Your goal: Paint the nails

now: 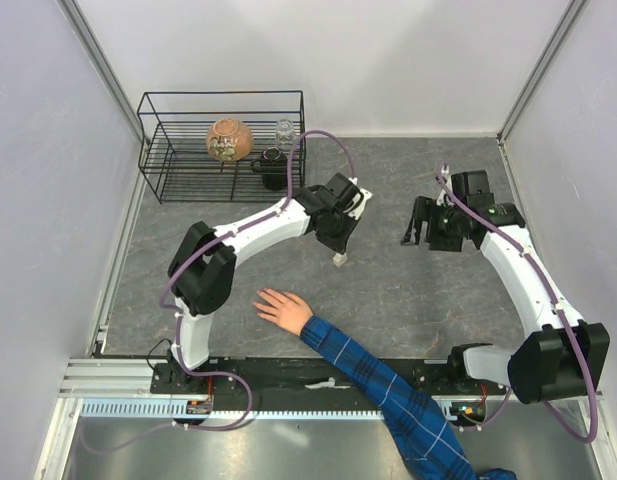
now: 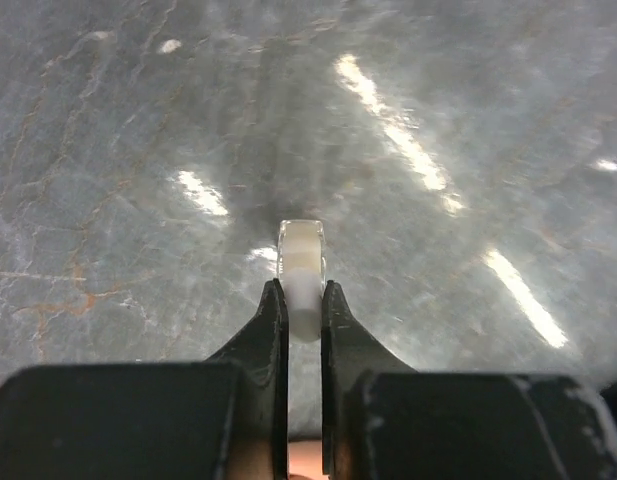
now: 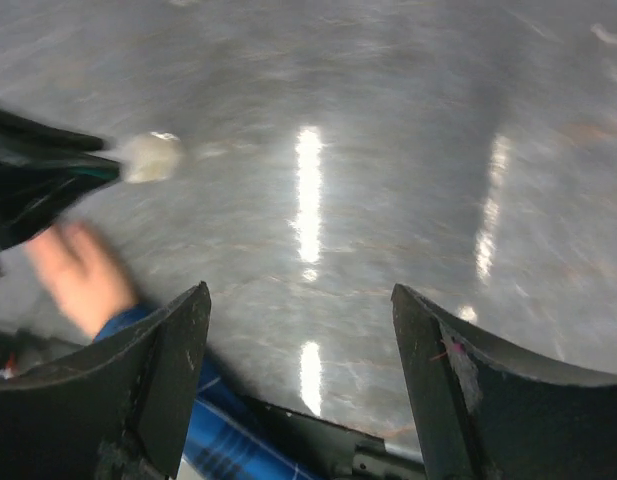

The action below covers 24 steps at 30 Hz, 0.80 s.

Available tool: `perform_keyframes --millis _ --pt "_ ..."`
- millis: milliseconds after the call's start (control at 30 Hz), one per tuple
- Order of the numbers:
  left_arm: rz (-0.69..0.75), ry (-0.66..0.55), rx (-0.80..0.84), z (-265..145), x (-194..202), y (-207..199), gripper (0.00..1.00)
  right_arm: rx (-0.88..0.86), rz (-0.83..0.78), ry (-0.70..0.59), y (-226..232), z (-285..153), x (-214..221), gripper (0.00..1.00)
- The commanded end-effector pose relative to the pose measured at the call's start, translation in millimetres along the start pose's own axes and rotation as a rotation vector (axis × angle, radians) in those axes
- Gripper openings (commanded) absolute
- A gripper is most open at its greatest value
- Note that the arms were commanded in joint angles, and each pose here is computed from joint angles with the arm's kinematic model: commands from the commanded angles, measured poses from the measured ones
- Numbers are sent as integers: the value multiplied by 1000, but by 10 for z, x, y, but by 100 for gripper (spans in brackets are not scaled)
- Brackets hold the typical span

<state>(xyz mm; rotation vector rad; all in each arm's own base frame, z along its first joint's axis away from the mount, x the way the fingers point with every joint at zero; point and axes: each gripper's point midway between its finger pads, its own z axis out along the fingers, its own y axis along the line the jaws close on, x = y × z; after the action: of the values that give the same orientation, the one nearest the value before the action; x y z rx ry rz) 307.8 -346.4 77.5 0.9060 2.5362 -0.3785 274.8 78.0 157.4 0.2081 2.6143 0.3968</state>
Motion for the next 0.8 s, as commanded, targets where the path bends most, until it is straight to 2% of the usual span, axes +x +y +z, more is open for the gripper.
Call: perform_keyframes --millis 0,67,133,200,233,300,467,567,767 --pt "-23 -77 302 -840 -255 -403 2 -524 -274 -59 890 -208 -56 80" --pt "-80 -90 507 -1266 -266 -652 2 -695 -368 -94 1149 -303 -25 80" --pt "-82 -100 600 -1512 -242 -792 2 -904 -416 -103 1372 -540 105 78" --pt "-45 -129 691 -1783 -225 -925 2 -993 -448 -192 1509 -735 28 75" --pt "-27 -141 706 -1851 -225 -942 2 -1046 -455 -171 1526 -768 122 74" --pt "7 -156 746 -1957 -220 -967 2 -1098 -484 -182 1571 -830 153 67" --pt "43 -111 832 -2061 -133 -1038 2 -1145 -533 -149 1678 -841 283 59" --pt "76 -129 807 -2083 -139 -992 2 -1174 -533 -118 1714 -878 326 52" --pt "89 -182 751 -2105 -304 -861 2 -1220 -535 -45 1786 -937 526 55"
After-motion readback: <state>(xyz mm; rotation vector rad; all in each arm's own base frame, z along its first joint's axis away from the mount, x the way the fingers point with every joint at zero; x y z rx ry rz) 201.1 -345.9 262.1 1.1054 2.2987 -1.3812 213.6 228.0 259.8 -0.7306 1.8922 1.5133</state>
